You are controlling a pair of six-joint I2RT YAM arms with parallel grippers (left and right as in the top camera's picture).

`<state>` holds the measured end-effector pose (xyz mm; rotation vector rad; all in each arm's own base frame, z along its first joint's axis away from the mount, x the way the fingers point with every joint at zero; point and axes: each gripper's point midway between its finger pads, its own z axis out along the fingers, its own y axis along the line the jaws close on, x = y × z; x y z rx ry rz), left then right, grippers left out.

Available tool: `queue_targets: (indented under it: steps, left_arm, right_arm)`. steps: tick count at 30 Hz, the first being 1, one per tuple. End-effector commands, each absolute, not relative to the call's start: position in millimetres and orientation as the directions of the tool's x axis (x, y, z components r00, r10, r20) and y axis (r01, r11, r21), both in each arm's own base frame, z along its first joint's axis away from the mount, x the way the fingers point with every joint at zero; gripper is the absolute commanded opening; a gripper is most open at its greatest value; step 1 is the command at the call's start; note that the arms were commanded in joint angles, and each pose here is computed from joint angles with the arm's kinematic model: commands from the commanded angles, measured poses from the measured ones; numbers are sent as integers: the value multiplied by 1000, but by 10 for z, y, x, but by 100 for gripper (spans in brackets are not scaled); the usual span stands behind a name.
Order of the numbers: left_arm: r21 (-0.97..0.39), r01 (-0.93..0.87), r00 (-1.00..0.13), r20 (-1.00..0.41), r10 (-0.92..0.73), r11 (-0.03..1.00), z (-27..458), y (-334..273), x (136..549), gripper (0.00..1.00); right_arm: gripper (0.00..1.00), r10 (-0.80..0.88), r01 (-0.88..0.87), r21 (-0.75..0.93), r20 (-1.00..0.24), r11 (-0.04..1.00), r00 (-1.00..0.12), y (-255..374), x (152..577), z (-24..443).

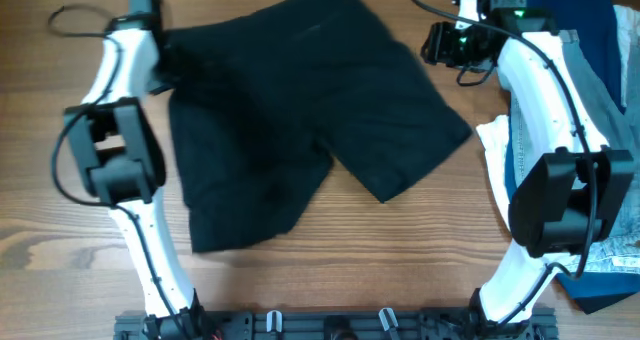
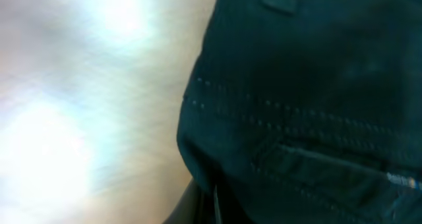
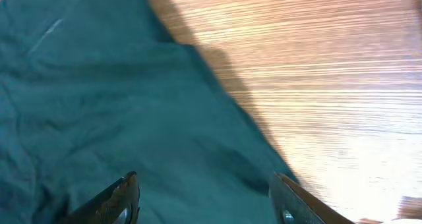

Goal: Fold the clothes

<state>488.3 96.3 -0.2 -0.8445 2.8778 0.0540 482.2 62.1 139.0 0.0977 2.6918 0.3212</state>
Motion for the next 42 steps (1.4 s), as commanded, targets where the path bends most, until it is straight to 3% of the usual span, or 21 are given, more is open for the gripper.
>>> queue_targets:
  steps: [1,4,7,11,13,15,20,27,33,42]
  left_arm:
    - [114,-711,-698,7,-716,694,-157,1492,4254,4]
    - [121,-738,-655,105,-748,664,-139,1563,3993,12]
    - [117,-737,-647,161,-745,666,-121,1617,3845,40]
    - [123,-733,-647,177,-742,669,-38,1619,3778,57]
    - [112,-723,-664,159,-731,682,85,1599,3802,62]
    - [90,-718,-681,112,-724,690,300,1581,3862,77]
    - [0,-696,-716,-82,-694,718,1038,1479,4077,98]
    - [-116,-622,-713,-326,-621,775,1902,1185,4310,100]
    - [-121,-512,-780,-350,-519,851,1926,712,4474,100]
    - [-135,-418,-815,-382,-436,899,1961,264,4610,100]
  right_arm:
    - [63,82,-34,265,-415,964,-906,926,4790,1476]
    - [63,61,-56,272,-401,961,-914,1129,4743,1438]
    - [63,18,-86,270,-360,959,-933,1360,4645,1305]
    - [64,-46,-122,260,-280,958,-959,1608,4434,1105]
    - [64,-76,-143,262,-250,954,-965,1723,4326,1042]
    - [64,-112,-174,289,-219,941,-969,1896,4185,984]
    - [73,-256,-293,314,-153,903,-954,2305,3770,836]
    - [74,-412,-426,264,-108,865,-905,2509,3356,481]
    - [75,-431,-429,172,-27,887,-902,2248,3168,203]
    - [74,-329,-328,87,-5,941,-944,1954,3253,-89]
